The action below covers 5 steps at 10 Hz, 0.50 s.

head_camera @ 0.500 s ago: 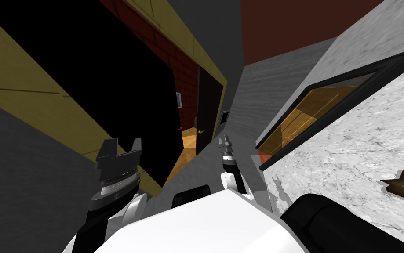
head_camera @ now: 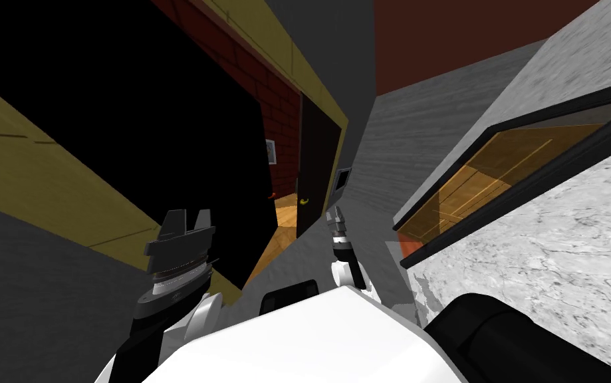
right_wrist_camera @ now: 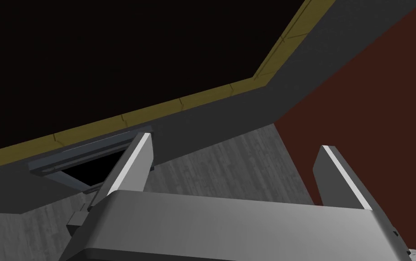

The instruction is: Push the door open

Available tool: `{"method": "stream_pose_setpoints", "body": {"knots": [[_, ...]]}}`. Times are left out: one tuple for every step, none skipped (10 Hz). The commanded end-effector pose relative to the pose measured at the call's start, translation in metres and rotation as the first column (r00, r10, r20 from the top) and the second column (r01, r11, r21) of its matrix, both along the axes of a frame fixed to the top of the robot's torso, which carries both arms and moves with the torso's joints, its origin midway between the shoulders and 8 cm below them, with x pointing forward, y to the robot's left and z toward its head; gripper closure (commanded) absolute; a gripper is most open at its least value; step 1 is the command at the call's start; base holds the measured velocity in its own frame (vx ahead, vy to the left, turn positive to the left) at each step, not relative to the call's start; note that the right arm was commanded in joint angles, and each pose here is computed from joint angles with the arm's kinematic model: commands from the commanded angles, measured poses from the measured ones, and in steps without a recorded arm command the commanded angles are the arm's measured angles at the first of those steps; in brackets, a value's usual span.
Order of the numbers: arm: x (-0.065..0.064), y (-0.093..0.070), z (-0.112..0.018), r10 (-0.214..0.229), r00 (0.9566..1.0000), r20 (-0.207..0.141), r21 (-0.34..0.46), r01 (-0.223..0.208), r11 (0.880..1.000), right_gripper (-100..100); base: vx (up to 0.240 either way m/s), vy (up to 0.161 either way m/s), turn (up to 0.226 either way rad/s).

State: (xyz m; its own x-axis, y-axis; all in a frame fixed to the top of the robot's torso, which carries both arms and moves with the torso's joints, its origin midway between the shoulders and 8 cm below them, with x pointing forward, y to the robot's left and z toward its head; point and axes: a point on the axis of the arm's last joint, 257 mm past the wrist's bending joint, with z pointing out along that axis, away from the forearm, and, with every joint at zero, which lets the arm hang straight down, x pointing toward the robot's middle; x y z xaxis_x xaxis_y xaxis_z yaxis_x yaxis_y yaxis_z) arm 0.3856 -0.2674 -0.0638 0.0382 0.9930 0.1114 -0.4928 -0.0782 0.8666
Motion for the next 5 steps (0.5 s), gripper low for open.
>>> {"method": "stream_pose_setpoints", "body": {"knots": [[0.004,0.005,-0.012,0.011,0.9998,-0.016,-0.003,-0.011,1.000,-100,0.100,-0.059,0.057],[0.007,0.007,-0.019,0.018,0.9995,-0.027,-0.005,-0.018,1.000,-100,0.085,-0.059,0.058],[0.009,0.010,-0.027,0.026,0.9990,-0.037,-0.007,-0.026,1.000,-100,0.077,-0.074,0.075],[0.012,0.013,-0.034,0.033,0.9983,-0.048,-0.009,-0.034,0.999,-100,0.089,-0.066,0.073],[0.015,0.017,-0.043,0.041,0.9973,-0.061,-0.012,-0.042,0.999,-100,0.084,-0.083,0.072]]}}
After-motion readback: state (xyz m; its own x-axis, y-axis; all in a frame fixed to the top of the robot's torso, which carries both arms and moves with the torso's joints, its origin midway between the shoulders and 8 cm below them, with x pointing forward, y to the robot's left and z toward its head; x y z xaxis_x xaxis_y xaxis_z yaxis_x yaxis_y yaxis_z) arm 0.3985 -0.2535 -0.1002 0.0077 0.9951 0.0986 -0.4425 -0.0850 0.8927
